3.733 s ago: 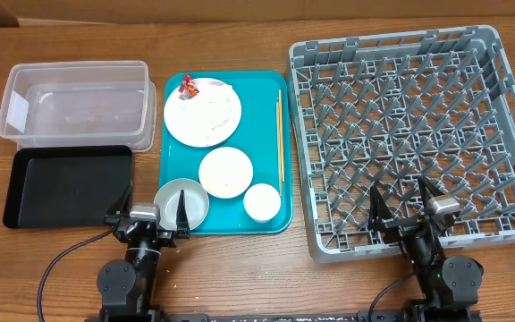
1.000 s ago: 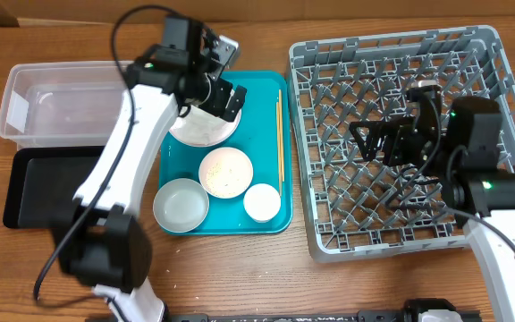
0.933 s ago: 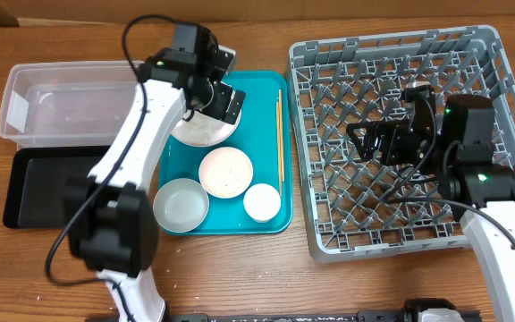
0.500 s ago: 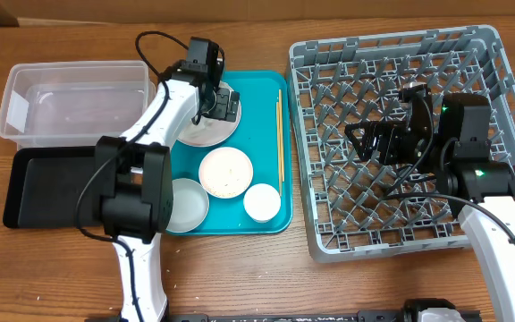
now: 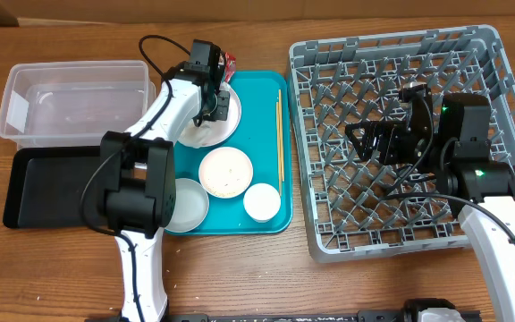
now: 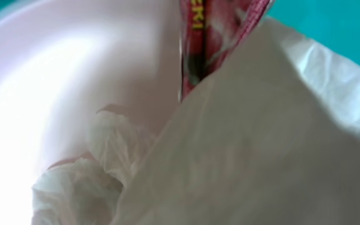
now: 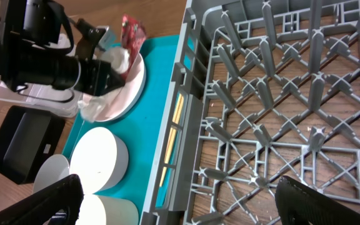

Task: Sort waste into correct bins and load items into the dishwasher
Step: 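Carry the plate left and tip tissue and wrapper into clear bin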

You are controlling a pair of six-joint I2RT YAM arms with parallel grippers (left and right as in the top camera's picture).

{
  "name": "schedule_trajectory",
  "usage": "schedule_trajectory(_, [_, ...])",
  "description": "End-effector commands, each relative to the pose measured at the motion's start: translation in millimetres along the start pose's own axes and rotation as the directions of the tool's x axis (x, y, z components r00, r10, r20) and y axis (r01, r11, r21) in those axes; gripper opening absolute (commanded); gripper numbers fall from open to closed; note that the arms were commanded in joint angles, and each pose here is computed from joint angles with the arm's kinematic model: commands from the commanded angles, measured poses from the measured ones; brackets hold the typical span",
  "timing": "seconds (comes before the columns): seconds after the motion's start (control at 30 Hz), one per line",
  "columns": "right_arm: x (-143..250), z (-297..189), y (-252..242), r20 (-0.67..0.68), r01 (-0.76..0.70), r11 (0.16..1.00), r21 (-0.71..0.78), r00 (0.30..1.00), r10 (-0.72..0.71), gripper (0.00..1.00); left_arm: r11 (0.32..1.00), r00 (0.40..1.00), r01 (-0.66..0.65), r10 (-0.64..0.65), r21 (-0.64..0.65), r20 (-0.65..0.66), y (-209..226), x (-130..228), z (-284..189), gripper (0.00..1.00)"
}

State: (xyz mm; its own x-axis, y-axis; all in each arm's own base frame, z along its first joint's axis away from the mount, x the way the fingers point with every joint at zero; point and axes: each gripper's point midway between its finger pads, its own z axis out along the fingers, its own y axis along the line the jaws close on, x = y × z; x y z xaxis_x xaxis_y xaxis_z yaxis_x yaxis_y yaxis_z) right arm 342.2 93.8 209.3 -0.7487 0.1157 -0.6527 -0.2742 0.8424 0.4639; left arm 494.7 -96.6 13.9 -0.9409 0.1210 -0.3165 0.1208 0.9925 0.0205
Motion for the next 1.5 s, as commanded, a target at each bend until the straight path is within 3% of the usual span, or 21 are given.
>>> schedule_trajectory(0.0, [-10.2, -3.7, 2.9, 0.024, 0.013, 1.000, -0.002, 1.000, -0.013, 1.00, 1.000, 0.998, 0.028, -0.027, -0.012, 0.065, 7.4, -14.1, -48.6, 0.04])
schedule_trajectory(0.23, [-10.2, -3.7, 2.9, 0.025, 0.013, 1.000, -0.002, 1.000, -0.013, 1.00, 0.994, 0.951, 0.105, -0.102, 0.007, 0.292, 31.5, -38.8, -180.0, 0.04])
schedule_trajectory(0.37, [-10.1, -3.7, 3.0, 0.024, 0.013, 1.000, -0.003, 1.000, -0.012, 1.00, 0.922, 0.882, 0.380, -0.335, -0.079, 0.333, 103.2, -20.5, -216.5, 0.04])
schedule_trajectory(0.43, [-10.2, -3.7, 3.0, 0.025, 0.013, 1.000, -0.003, 1.000, -0.013, 1.00, 0.842, 0.816, 0.530, -0.475, -0.101, 0.329, 141.4, -7.0, -214.6, 0.04])
schedule_trajectory(0.57, [-10.2, -3.7, 3.0, 0.025, 0.013, 1.000, -0.003, 1.000, -0.013, 1.00, 0.618, 0.608, 0.781, -0.720, -0.088, 0.336, 204.9, 13.6, -194.0, 0.04])
schedule_trajectory(0.6, [-10.2, -3.7, 2.9, 0.025, 0.013, 1.000, -0.002, 1.000, -0.013, 1.00, 0.509, 0.503, 0.857, -0.797, -0.077, 0.335, 224.6, 19.7, -178.8, 0.04])
schedule_trajectory(0.67, [-10.2, -3.7, 2.9, 0.024, 0.013, 1.000, -0.002, 1.000, -0.013, 1.00, 0.391, 0.390, 0.918, -0.861, -0.067, 0.328, 238.8, 26.3, -161.2, 0.04])
schedule_trajectory(0.73, [-10.1, -3.7, 3.0, 0.024, 0.012, 1.000, -0.003, 1.000, -0.012, 1.00, 0.228, 0.241, 0.970, -0.927, -0.078, 0.289, 247.5, 40.2, -128.7, 0.04])
schedule_trajectory(0.8, [-10.1, -3.7, 2.9, 0.024, 0.012, 1.000, -0.002, 1.000, -0.012, 1.00, 0.148, 0.169, 0.984, -0.953, -0.101, 0.252, 245.4, 49.3, -104.6, 0.04])
schedule_trajectory(0.9, [-10.1, -3.7, 3.0, 0.024, 0.012, 1.000, -0.003, 1.000, -0.012, 1.00, 0.081, 0.110, 0.988, -0.967, -0.128, 0.231, 244.1, 57.3, -82.2, 0.04])
schedule_trajectory(0.93, [-10.1, -3.7, 2.9, 0.024, 0.012, 1.000, -0.002, 1.000, -0.012, 1.00, 0.084, 0.111, 0.988, -0.968, -0.127, 0.227, 243.9, 56.9, -79.1, 0.10])
schedule_trajectory(1.0, [-10.4, -3.7, 2.9, 0.025, 0.013, 1.000, -0.002, 1.000, -0.013, 1.00, 0.127, 0.146, 0.987, -0.966, -0.102, 0.215, 242.6, 49.4, -79.9, 0.49])
schedule_trajectory(1.03, [-10.3, -3.4, 2.8, 0.025, 0.013, 1.000, -0.002, 1.000, -0.013, 1.00, 0.162, 0.175, 0.984, -0.962, -0.076, 0.212, 242.0, 41.6, -83.1, 0.78])
schedule_trajectory(1.1, [-9.4, -1.8, 1.7, 0.019, 0.009, 1.000, -0.002, 1.000, -0.009, 1.00, 0.224, 0.224, 0.974, -0.948, -0.025, 0.227, 242.8, 25.7, -99.5, 0.99])
schedule_trajectory(1.13, [-9.1, -1.3, 1.3, 0.017, 0.008, 1.000, -0.002, 1.000, -0.008, 1.00, 0.234, 0.231, 0.972, -0.945, -0.016, 0.233, 243.2, 22.9, -104.2, 1.00])
schedule_trajectory(1.33, [-7.6, 2.5, -1.2, 0.007, 0.002, 1.000, 0.000, 1.000, -0.002, 1.00, 0.541, 0.475, 0.838, -0.787, 0.070, 0.393, 240.1, -17.2, -206.7, 1.00])
schedule_trajectory(1.4, [-8.3, 2.5, -1.1, 0.010, 0.003, 1.000, -0.001, 1.000, -0.003, 1.00, 0.646, 0.550, 0.760, -0.698, 0.072, 0.458, 231.5, -23.1, -246.3, 1.00])
schedule_trajectory(1.43, [-9.1, 2.5, -0.9, 0.013, 0.005, 1.000, -0.001, 1.000, -0.005, 1.00, 0.740, 0.622, 0.667, -0.613, 0.078, 0.487, 217.7, -27.8, -269.9, 1.00])
schedule_trajectory(1.47, [-9.6, 2.5, -0.9, 0.015, 0.004, 1.000, -0.002, 1.000, -0.004, 1.00, 0.780, 0.653, 0.621, -0.573, 0.083, 0.496, 210.2, -29.8, -278.4, 1.00])
